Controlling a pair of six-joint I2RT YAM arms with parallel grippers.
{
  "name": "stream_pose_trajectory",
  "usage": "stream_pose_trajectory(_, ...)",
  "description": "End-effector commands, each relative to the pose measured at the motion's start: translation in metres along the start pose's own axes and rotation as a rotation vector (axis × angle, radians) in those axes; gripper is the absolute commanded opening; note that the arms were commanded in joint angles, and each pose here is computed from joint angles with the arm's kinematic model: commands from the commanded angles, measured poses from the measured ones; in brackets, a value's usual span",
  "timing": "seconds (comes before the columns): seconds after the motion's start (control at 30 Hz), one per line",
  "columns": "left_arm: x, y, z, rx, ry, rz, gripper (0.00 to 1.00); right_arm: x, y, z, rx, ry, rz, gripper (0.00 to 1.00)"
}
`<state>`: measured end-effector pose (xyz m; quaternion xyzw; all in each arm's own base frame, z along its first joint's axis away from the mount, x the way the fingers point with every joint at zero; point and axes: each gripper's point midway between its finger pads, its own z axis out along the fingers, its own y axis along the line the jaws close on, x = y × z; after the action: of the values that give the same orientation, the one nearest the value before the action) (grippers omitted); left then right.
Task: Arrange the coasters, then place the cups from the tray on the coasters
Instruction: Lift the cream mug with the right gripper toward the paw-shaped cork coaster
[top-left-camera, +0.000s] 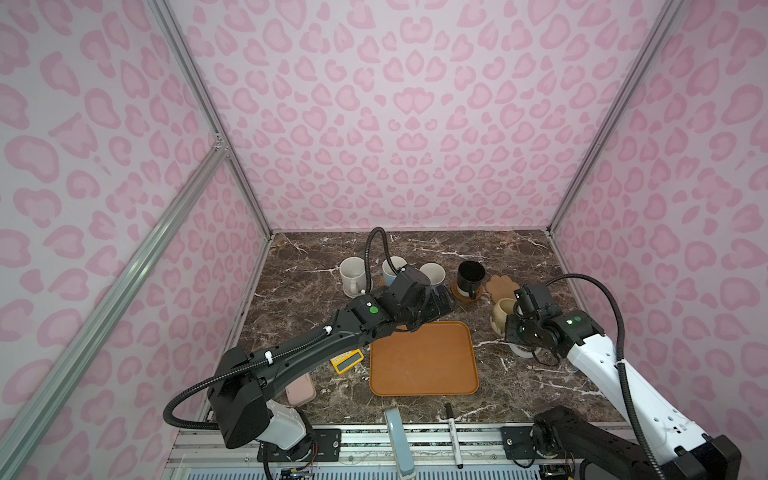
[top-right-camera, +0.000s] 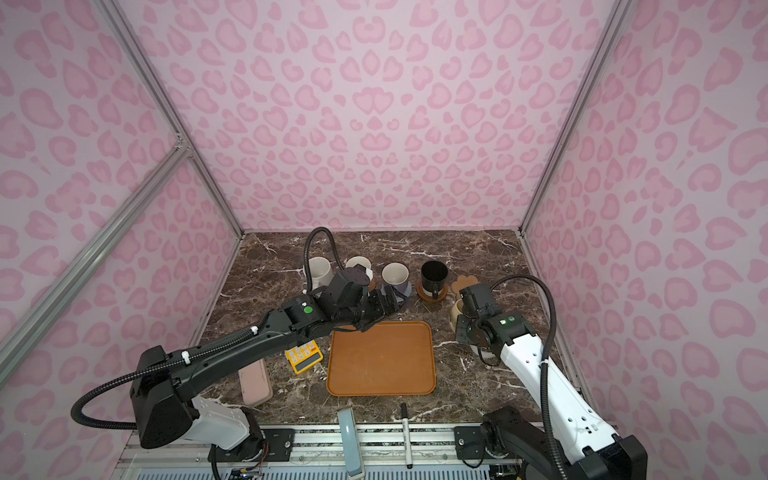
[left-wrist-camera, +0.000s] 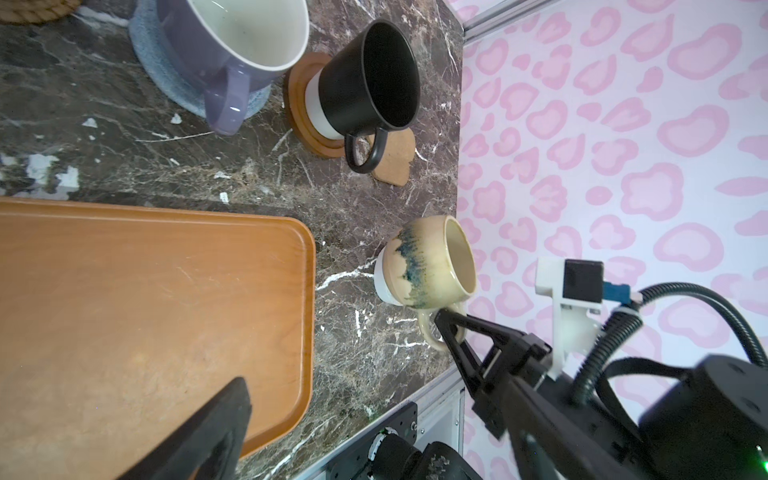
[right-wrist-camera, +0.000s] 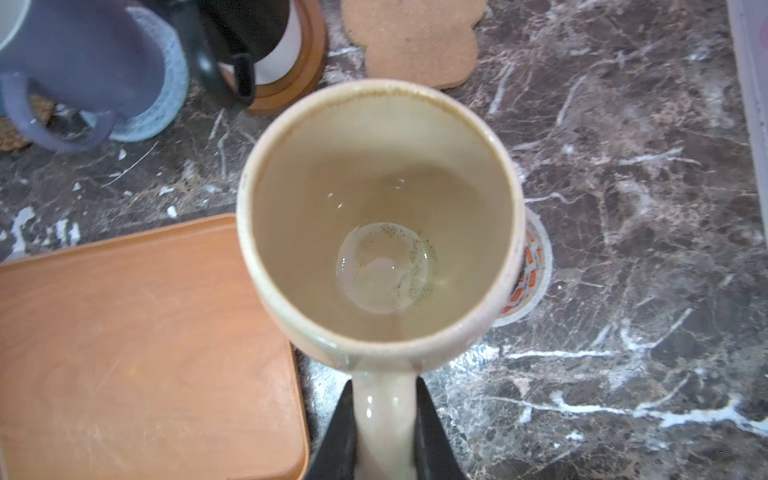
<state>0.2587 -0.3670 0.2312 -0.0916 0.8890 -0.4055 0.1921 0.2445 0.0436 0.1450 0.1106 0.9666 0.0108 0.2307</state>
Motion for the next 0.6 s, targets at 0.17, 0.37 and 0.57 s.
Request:
stream_pose_trajectory(0.17,0.002,-0.006,0.015,-0.001,0.041,0.031,0.97,-0.069,-0.008,0.022,0.015,-0.115,0.044,0.00)
stream_pose_trajectory(0.37,-0.006,-0.014,0.024,0.009,0.045,0.045,0.97,-0.097,-0.015,0.051,0.074,-0.078,0.033,0.00)
stream_pose_trajectory(0.57,-0.016,-0.023,0.032,0.018,0.045,0.053,0.97,-0.130,-0.014,0.071,0.102,-0.083,-0.014,0.00)
